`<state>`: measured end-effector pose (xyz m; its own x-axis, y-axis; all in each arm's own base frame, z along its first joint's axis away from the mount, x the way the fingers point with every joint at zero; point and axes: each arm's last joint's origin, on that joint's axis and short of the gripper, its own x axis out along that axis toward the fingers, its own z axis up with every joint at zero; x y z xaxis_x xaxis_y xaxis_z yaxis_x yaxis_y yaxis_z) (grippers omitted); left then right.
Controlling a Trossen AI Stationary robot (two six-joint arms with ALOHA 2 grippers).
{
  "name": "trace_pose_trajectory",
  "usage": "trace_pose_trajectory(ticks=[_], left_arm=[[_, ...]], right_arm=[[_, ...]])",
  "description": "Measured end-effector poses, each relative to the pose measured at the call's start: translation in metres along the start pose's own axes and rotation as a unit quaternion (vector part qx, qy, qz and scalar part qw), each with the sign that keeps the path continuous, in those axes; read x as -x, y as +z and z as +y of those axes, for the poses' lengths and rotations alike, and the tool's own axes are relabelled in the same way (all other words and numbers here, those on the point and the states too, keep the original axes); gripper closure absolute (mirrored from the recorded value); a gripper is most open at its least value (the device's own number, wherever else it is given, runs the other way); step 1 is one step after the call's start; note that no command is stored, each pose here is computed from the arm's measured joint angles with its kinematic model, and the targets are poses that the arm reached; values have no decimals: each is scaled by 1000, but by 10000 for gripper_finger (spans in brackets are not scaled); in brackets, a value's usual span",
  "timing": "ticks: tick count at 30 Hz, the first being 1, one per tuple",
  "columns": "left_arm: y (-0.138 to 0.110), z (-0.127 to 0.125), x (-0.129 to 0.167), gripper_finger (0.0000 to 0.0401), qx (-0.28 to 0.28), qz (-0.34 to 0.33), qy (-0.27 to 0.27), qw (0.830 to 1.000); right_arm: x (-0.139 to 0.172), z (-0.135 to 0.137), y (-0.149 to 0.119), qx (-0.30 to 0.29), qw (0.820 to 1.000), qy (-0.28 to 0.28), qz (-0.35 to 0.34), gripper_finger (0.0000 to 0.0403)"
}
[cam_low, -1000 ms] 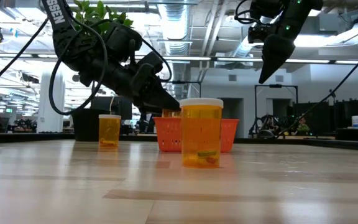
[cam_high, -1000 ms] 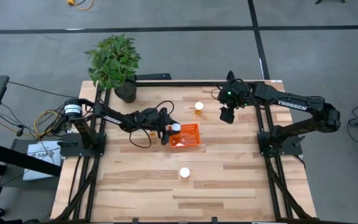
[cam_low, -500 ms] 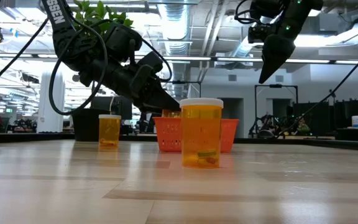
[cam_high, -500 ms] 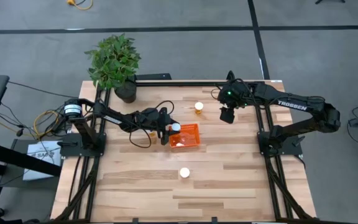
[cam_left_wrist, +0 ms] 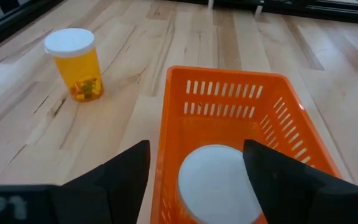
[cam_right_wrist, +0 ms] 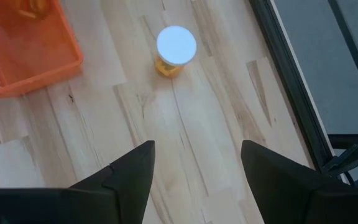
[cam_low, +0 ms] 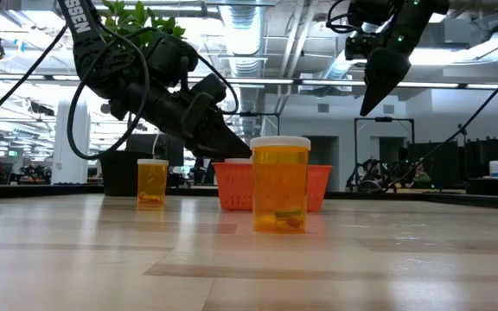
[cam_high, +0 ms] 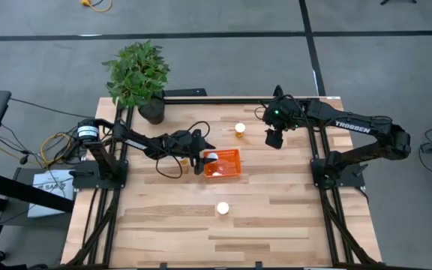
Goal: Pick and place pill bottles into a basket
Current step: Put the orange pill bottle into the orange bin
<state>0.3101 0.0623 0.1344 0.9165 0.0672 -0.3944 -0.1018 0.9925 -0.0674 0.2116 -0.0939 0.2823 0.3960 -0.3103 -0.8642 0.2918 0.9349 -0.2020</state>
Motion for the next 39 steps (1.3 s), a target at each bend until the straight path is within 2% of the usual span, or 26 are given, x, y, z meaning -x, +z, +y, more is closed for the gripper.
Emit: trace_pose_trajectory(ticks=[11, 15, 20, 26, 31, 35, 39], left_arm=[[6, 0, -2, 152, -19, -10, 1, 1000], [14, 0, -1, 152, -35, 11, 1, 999], [36, 0, 8, 152, -65, 39, 19, 997], [64, -1, 28, 152, -63, 72, 54, 994], [96, -6, 60, 152, -40, 31, 56, 997], [120, -11, 94, 152, -5, -33, 57, 998], [138, -19, 128, 152, 25, -93, 49, 994]], right_arm=[[0, 0, 0, 4, 1000, -1, 0, 168], [0, 0, 0, 3, 1000, -1, -1, 168], [0, 0, 0, 3, 1000, -1, 0, 168], [1, 6, 1, -39, 999, 8, -3, 168], [2, 12, 5, -21, 1000, 11, -18, 168], [3, 18, 7, 41, 999, 16, -28, 168], [5, 24, 13, 76, 995, 16, -60, 168]])
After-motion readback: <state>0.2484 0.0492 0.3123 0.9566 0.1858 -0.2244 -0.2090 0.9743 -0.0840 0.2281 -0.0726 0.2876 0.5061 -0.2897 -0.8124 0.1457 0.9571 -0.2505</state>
